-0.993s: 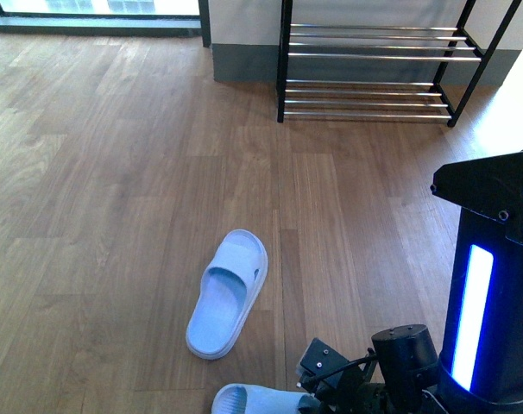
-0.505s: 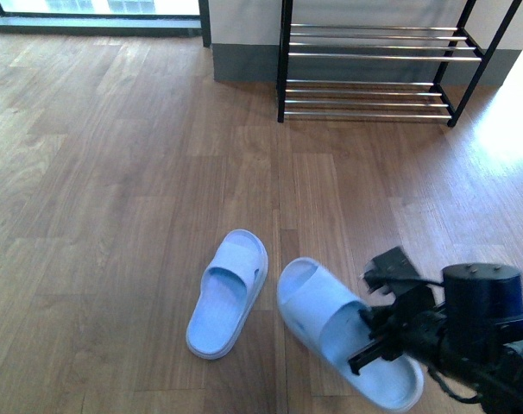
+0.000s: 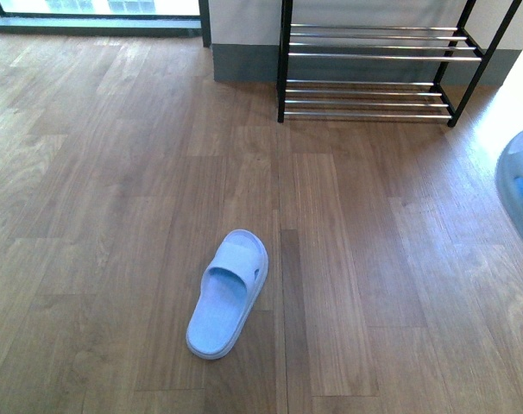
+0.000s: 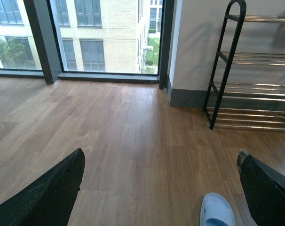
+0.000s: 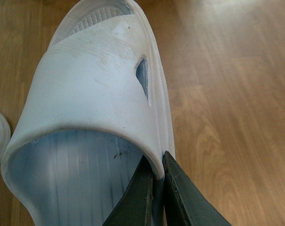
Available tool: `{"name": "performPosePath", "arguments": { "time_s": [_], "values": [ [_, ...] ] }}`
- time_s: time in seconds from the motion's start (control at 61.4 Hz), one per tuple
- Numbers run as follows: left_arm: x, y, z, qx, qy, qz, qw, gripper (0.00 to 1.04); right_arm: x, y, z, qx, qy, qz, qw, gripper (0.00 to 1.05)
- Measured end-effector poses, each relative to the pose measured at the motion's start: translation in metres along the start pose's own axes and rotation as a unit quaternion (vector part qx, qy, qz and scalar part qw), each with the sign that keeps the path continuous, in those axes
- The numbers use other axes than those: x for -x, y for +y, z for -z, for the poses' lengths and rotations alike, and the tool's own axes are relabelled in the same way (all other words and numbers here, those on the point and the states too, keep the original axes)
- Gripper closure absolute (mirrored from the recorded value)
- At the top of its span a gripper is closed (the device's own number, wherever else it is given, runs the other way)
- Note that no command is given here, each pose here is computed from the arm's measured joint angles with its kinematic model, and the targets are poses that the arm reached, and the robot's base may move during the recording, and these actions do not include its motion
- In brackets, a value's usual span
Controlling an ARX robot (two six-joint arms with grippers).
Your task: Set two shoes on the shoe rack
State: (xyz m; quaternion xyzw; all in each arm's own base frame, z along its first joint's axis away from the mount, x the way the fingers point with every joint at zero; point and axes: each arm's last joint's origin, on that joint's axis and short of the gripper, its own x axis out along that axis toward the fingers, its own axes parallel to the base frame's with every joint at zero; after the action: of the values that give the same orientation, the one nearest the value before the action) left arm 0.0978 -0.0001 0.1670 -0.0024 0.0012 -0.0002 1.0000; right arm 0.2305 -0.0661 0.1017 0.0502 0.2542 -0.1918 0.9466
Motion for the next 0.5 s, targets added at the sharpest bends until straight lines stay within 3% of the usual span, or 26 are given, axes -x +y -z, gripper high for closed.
{"name": "performPosePath", "arguments": {
  "time_s": [0.212,0.505],
  "values": [
    [0.0,0.0,0.0,0.0,0.0,0.0,1.0,0.09,0.05,-0.026,-0.01,-0.046,-0.04,0.018,0.998,1.03],
    [0.0,0.0,0.0,0.0,0.0,0.0,1.0,0.09,0.083,-0.031,-0.009,-0.078,-0.092,0.015,0.993,1.03]
  ]
}}
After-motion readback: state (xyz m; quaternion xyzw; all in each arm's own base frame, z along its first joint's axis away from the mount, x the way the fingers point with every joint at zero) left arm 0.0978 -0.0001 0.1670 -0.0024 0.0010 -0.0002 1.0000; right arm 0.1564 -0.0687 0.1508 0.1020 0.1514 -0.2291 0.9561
